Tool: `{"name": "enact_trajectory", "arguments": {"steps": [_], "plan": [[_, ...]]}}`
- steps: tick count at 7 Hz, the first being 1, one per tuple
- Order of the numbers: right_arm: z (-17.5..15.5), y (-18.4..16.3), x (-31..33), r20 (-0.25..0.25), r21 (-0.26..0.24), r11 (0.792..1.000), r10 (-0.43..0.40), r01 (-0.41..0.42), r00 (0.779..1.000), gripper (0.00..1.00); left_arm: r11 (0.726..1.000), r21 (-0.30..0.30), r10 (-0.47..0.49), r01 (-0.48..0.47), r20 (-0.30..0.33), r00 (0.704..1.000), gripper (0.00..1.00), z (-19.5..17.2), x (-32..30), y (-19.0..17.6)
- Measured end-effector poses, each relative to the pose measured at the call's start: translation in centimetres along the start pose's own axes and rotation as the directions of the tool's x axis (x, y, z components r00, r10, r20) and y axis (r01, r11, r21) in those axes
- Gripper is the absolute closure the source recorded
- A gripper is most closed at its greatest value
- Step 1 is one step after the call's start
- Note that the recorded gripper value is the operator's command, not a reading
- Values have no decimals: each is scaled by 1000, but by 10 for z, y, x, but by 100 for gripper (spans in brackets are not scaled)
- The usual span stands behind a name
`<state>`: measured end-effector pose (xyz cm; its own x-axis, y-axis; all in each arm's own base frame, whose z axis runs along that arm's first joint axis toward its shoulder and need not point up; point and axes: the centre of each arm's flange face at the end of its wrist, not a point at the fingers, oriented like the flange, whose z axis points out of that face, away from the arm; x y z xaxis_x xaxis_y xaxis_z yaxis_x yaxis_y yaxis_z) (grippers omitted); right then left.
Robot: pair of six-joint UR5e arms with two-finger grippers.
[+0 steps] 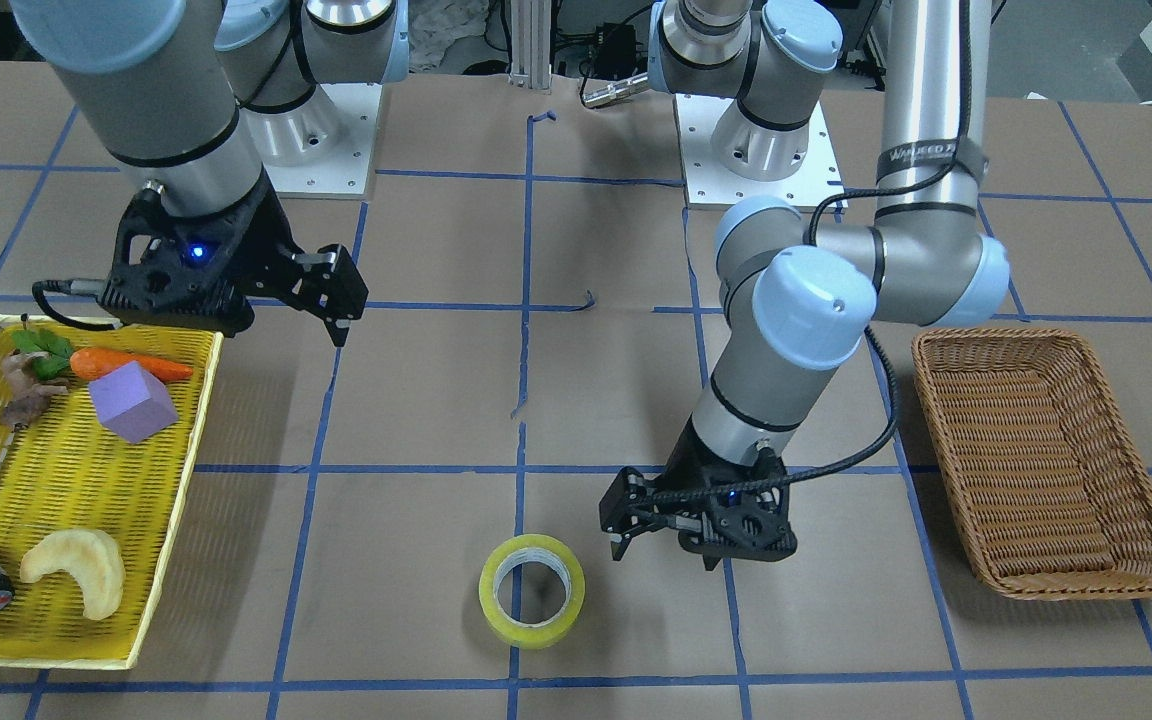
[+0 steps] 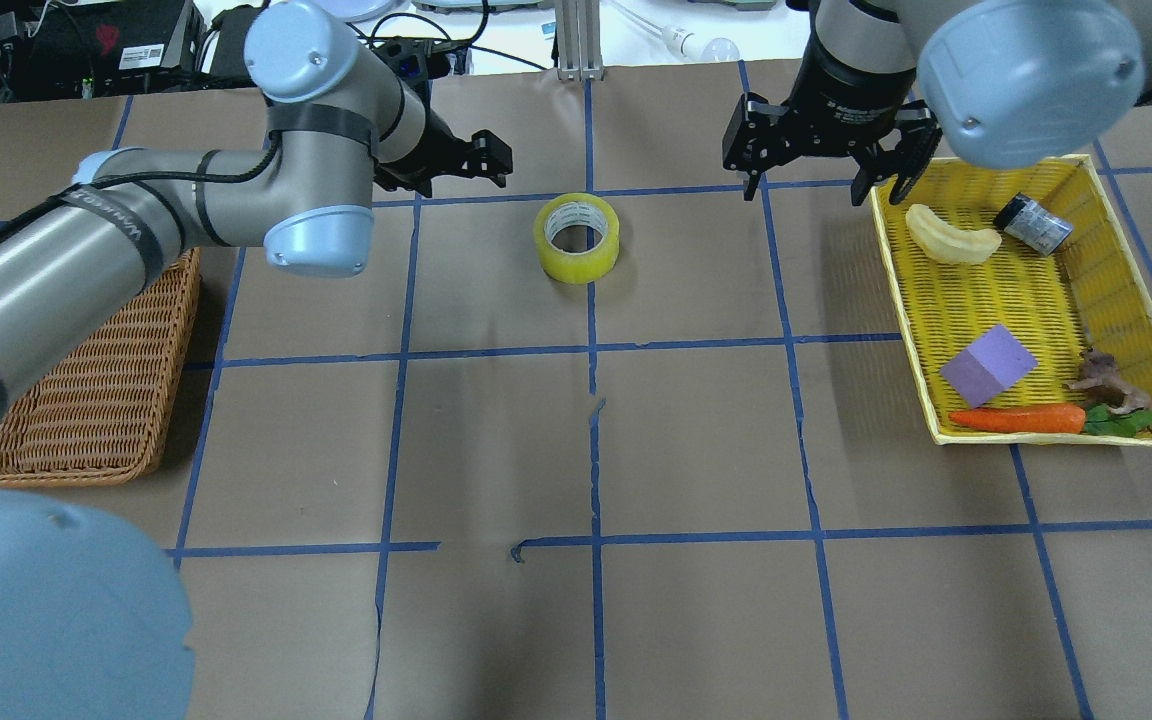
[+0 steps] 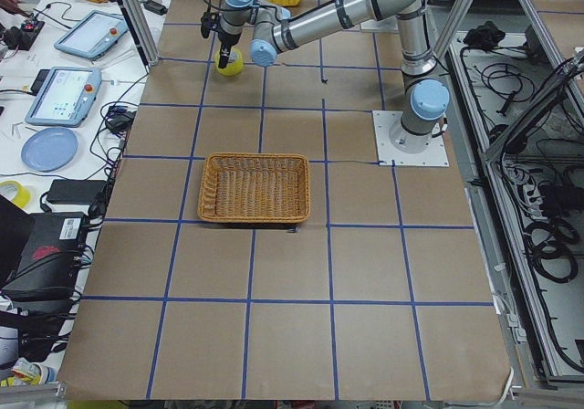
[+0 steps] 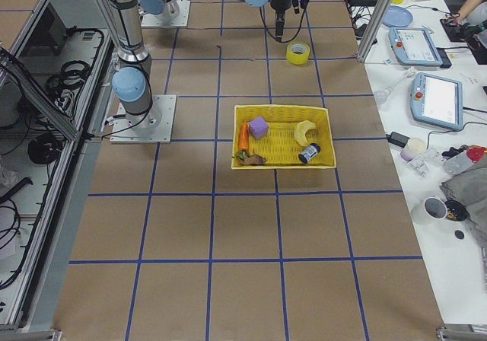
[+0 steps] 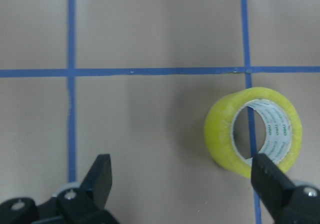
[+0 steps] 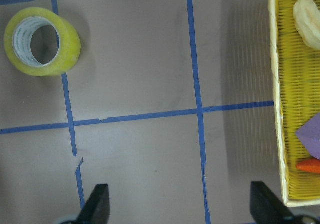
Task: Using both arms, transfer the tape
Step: 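Grasp the tape roll with the left gripper while the right arm withdraws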
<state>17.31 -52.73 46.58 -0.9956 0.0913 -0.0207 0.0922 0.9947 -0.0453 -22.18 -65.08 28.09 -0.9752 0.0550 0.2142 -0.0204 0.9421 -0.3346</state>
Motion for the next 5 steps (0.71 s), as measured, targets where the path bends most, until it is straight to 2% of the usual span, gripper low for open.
{"name": "enact_trajectory", "arguments": {"steps": [2, 4, 5], "plan": [[-12, 16, 3, -4, -8, 1000, -4, 4, 1000, 0, 1000, -14, 25, -25, -17, 1000, 0, 57, 24, 5], [-16, 16, 3, 1, 5, 1000, -7, 7, 1000, 0, 998, -39, 47, -48, -25, 999, 99, 96, 38, 20], [-17, 15, 4, 1, 10, 1000, -9, 9, 1000, 0, 997, -50, 52, -53, -26, 998, 100, 102, 41, 24]]}}
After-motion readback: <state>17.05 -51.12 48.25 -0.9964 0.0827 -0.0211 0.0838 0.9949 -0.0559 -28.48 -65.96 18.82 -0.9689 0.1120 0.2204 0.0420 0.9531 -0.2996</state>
